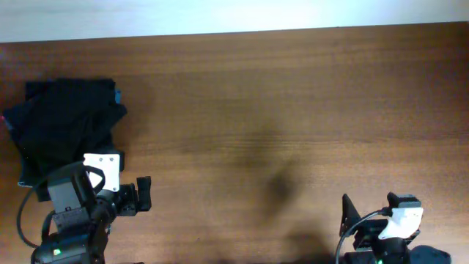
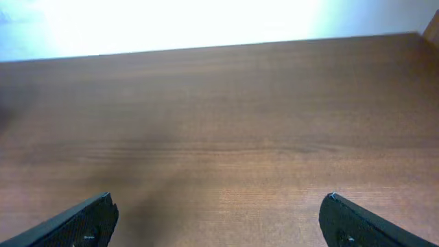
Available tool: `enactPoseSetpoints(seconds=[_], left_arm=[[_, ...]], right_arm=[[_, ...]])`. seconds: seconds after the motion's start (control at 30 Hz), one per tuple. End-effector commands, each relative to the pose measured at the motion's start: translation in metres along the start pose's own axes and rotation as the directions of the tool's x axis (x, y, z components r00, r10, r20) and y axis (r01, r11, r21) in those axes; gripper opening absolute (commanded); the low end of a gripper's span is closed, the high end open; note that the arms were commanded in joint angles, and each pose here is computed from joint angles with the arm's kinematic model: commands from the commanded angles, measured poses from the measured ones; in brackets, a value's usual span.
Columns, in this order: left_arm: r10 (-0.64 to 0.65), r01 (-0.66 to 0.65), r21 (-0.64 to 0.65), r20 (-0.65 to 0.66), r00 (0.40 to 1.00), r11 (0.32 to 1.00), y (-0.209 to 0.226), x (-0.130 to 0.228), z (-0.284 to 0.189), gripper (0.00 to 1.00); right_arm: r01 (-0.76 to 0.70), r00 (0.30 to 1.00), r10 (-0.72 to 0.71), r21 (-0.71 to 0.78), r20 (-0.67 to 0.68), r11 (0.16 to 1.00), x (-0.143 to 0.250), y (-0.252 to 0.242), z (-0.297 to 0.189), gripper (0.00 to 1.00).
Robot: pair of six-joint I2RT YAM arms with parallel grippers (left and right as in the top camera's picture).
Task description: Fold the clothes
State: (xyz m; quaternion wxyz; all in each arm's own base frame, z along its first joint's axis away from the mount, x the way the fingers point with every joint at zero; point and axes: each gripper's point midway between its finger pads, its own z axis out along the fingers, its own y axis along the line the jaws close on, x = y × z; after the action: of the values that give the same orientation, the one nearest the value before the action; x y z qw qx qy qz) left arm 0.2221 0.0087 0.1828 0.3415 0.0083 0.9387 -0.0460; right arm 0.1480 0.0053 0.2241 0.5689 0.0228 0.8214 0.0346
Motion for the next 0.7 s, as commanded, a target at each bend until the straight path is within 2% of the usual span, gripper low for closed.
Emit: enactPoseSetpoints(seconds=[0.0, 0.17, 0.27, 0.4, 0.47, 0.57, 0.67], left_arm=[[-0.008, 0.008, 0.009, -0.001, 1.000, 1.000, -0.001, 0.001, 0.001, 0.99], [-0.008, 0.008, 0.009, -0.001, 1.000, 1.000, -0.001, 0.001, 0.001, 0.99], [-0.008, 0.008, 0.009, -0.001, 1.000, 1.000, -0.001, 0.001, 0.001, 0.99], [-0.008, 0.008, 0.009, -0.001, 1.000, 1.000, -0.001, 0.001, 0.001, 0.99], [-0.008, 0.008, 0.009, -0.001, 1.000, 1.000, -0.001, 0.001, 0.001, 0.99], [-0.008, 0.008, 0.009, -0.001, 1.000, 1.000, -0.001, 0.001, 0.001, 0.99], [-0.008, 0.008, 0.009, -0.001, 1.000, 1.000, -0.001, 0.001, 0.001, 0.99]], right_arm=[[-0.006, 1.000, 0.006, 0.027, 0.006, 1.000, 0.009, -0.006, 0.021, 0.99], [-0.004, 0.987, 0.003, 0.005, 0.160, 1.000, 0.002, -0.005, 0.070, 0.99], [-0.006, 0.950, 0.000, 0.017, 0.313, 1.000, -0.009, -0.010, 0.089, 0.99], [-0.028, 0.895, 0.000, 0.058, 0.447, 0.998, -0.016, -0.019, 0.096, 0.99], [-0.024, 0.909, 0.004, 0.044, 0.418, 0.999, -0.005, -0.017, 0.103, 0.98], [-0.008, 0.962, 0.004, 0.014, 0.272, 1.000, 0.030, -0.012, 0.116, 0.98], [-0.008, 0.962, 0.004, 0.014, 0.274, 1.000, 0.030, -0.012, 0.116, 0.99]])
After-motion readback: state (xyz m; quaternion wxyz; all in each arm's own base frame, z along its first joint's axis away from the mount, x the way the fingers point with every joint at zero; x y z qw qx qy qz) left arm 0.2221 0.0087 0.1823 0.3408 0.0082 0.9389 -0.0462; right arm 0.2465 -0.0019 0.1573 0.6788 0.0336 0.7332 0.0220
